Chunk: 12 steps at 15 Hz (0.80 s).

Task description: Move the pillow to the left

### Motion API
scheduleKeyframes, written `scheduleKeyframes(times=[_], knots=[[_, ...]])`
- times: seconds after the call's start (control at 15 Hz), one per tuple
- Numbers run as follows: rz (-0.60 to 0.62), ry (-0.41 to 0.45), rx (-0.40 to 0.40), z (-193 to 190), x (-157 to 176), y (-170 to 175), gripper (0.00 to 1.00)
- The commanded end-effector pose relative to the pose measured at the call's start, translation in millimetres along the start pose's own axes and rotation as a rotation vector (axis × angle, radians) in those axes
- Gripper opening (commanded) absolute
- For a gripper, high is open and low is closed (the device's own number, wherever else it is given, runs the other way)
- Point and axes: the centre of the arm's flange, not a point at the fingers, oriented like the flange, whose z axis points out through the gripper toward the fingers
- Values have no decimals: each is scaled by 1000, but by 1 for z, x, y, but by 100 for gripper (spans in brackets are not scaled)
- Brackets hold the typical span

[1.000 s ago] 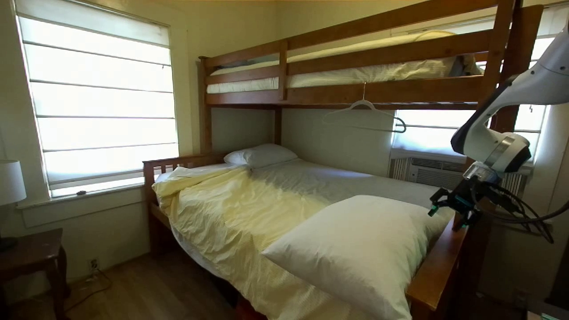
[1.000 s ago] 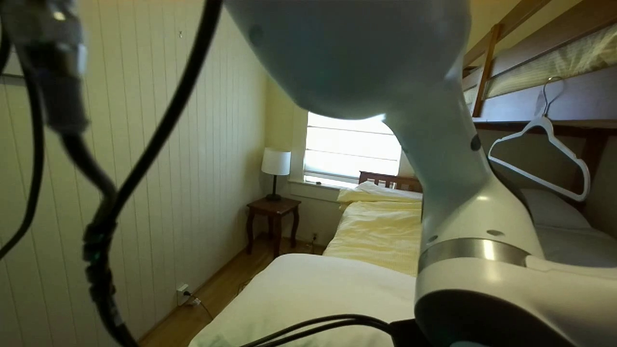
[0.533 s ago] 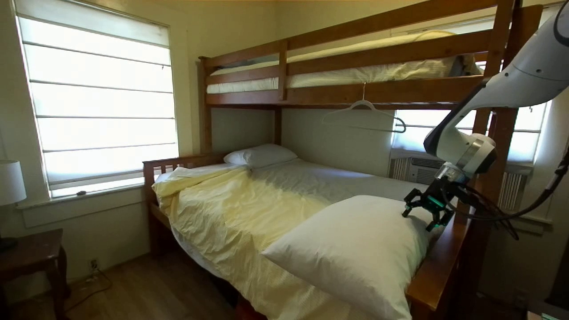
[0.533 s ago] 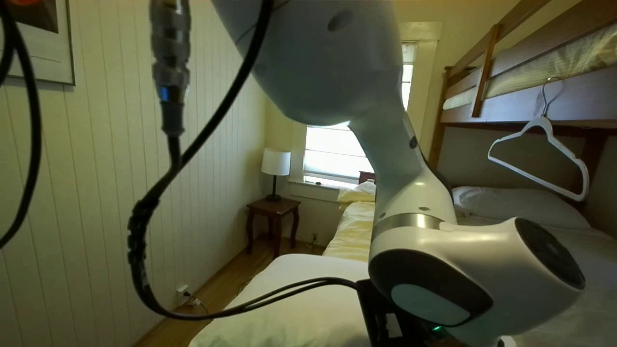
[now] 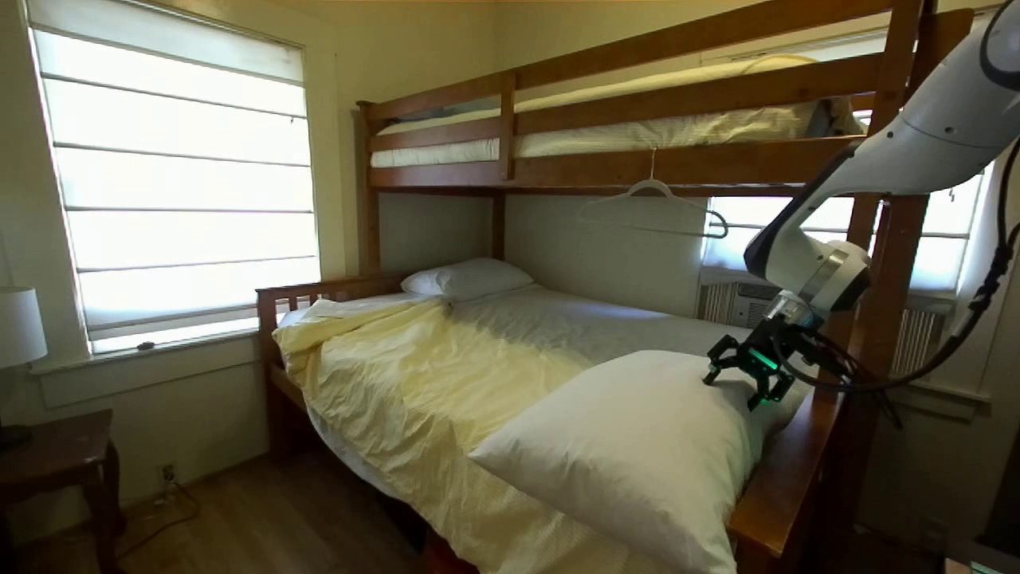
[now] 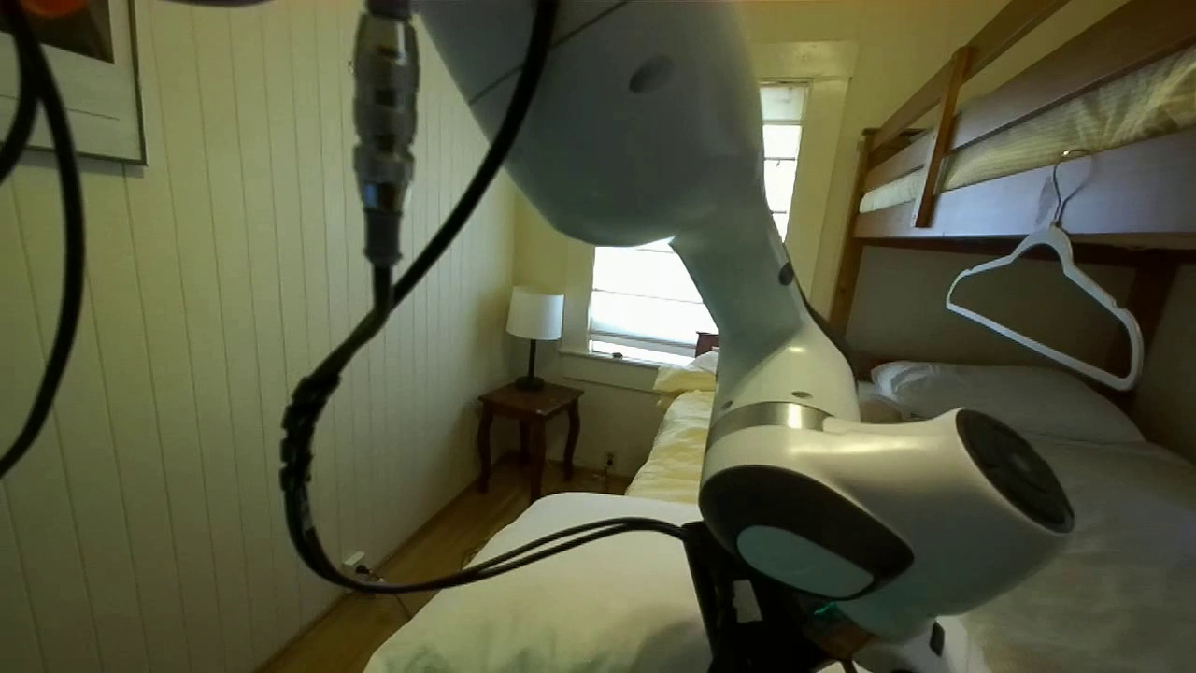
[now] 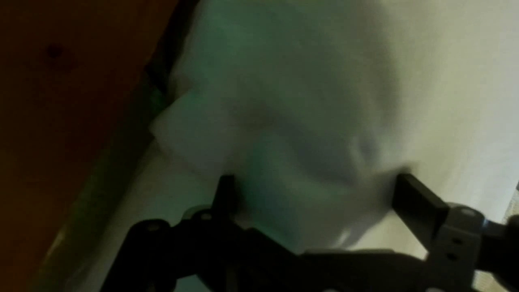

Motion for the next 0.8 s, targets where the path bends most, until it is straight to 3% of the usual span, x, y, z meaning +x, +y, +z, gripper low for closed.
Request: scheduleKeyframes(times=[0.0, 0.4, 0.73], knots=[[-35, 12, -36, 26, 21, -25, 74], [-45, 10, -54, 32, 33, -30, 34], [-46, 10, -38, 11, 28, -26, 0]])
